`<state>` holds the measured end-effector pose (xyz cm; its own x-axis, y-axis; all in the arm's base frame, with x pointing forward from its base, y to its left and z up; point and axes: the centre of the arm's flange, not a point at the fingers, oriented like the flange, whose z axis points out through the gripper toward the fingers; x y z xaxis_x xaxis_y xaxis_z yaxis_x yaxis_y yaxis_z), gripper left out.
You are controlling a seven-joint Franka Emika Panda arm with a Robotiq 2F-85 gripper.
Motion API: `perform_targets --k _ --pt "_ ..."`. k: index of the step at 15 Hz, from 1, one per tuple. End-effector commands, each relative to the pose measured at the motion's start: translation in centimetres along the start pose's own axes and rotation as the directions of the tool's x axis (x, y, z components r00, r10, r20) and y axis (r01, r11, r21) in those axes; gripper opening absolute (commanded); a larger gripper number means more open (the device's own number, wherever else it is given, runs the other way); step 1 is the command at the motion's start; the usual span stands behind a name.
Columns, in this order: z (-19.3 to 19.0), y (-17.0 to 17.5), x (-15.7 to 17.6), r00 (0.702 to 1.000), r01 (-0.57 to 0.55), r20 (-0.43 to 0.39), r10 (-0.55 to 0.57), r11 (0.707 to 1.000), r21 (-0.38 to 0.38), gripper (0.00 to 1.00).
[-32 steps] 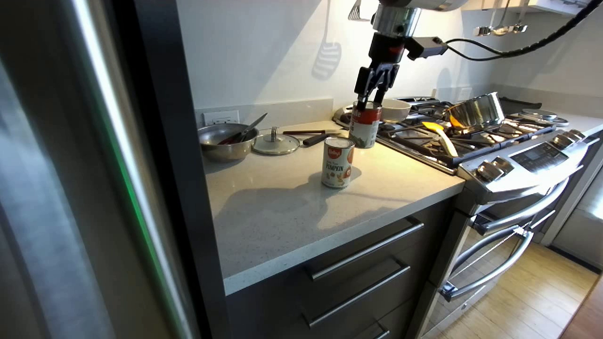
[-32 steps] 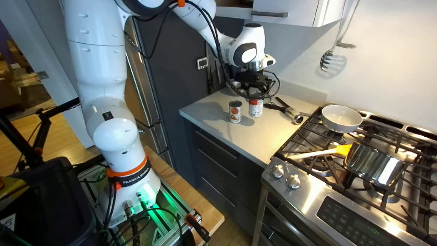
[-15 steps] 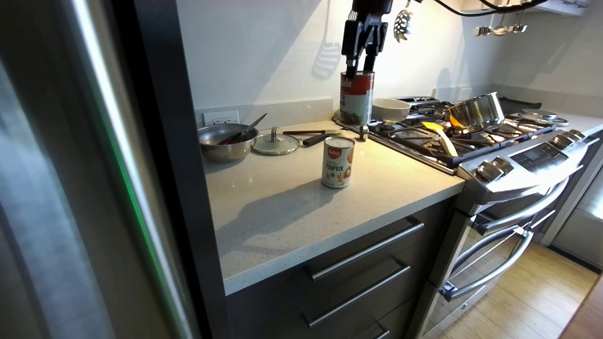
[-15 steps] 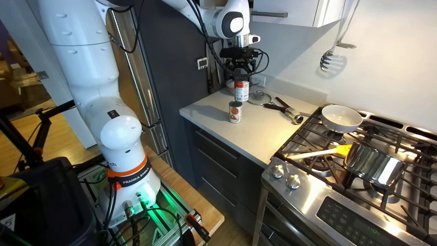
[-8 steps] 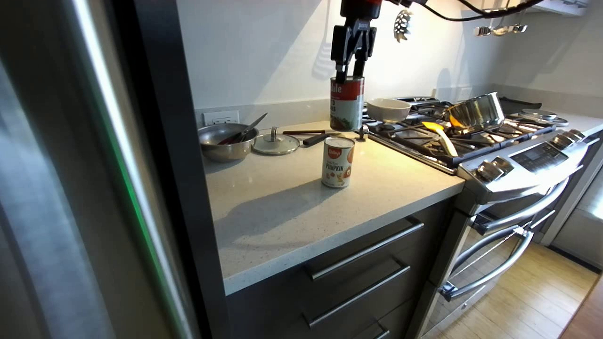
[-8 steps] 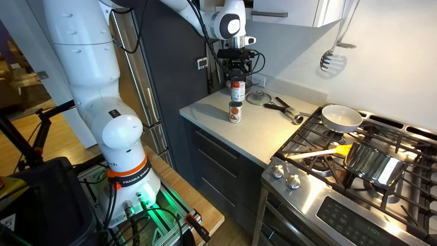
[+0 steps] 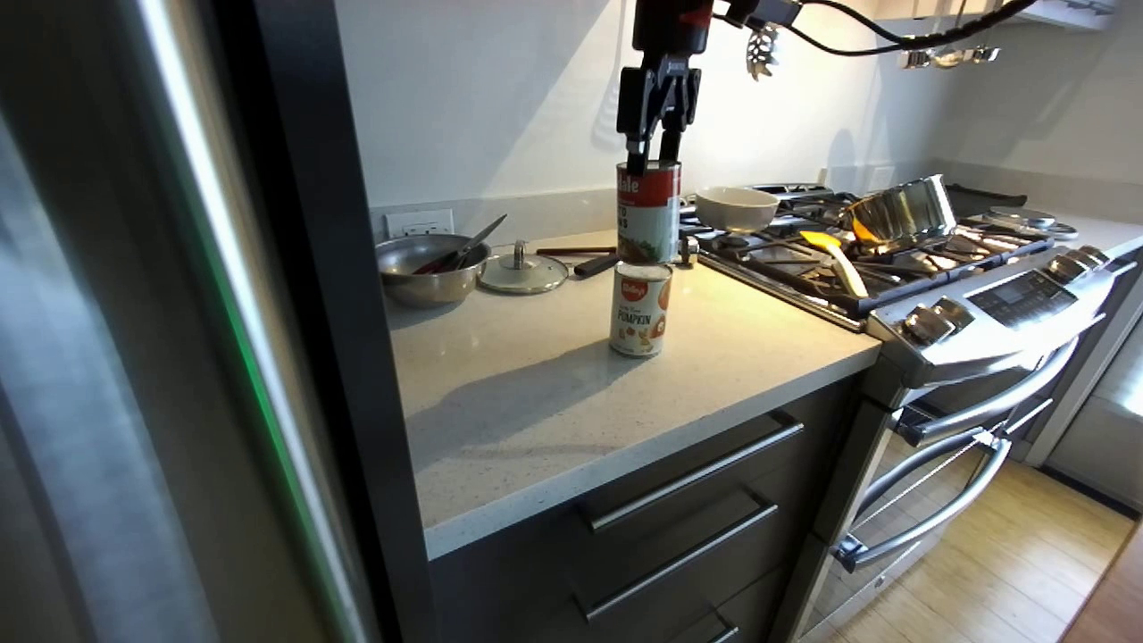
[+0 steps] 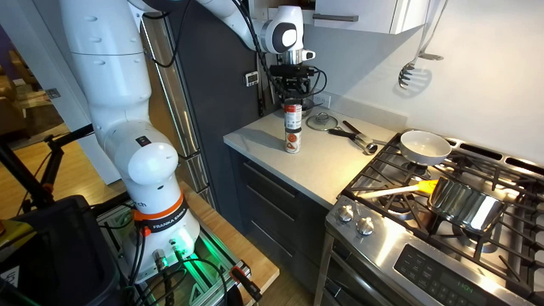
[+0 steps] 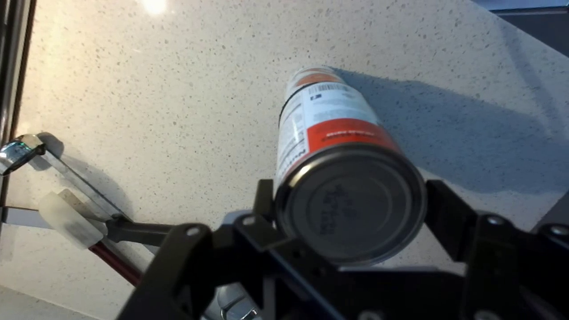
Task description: Put the can on the right on top of the can on the left
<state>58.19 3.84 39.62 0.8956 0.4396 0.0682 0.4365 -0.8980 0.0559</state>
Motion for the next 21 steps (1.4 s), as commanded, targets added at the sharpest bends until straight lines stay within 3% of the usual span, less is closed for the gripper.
perform_targets --k 1,21 --pt "-0.1 -0.3 0.3 1.0 0.013 -0.016 -0.013 1.0 -0.022 0.58" --pt "0.9 -0.8 -0.8 1.0 0.027 -0.014 -0.027 0.999 -0.033 0.58"
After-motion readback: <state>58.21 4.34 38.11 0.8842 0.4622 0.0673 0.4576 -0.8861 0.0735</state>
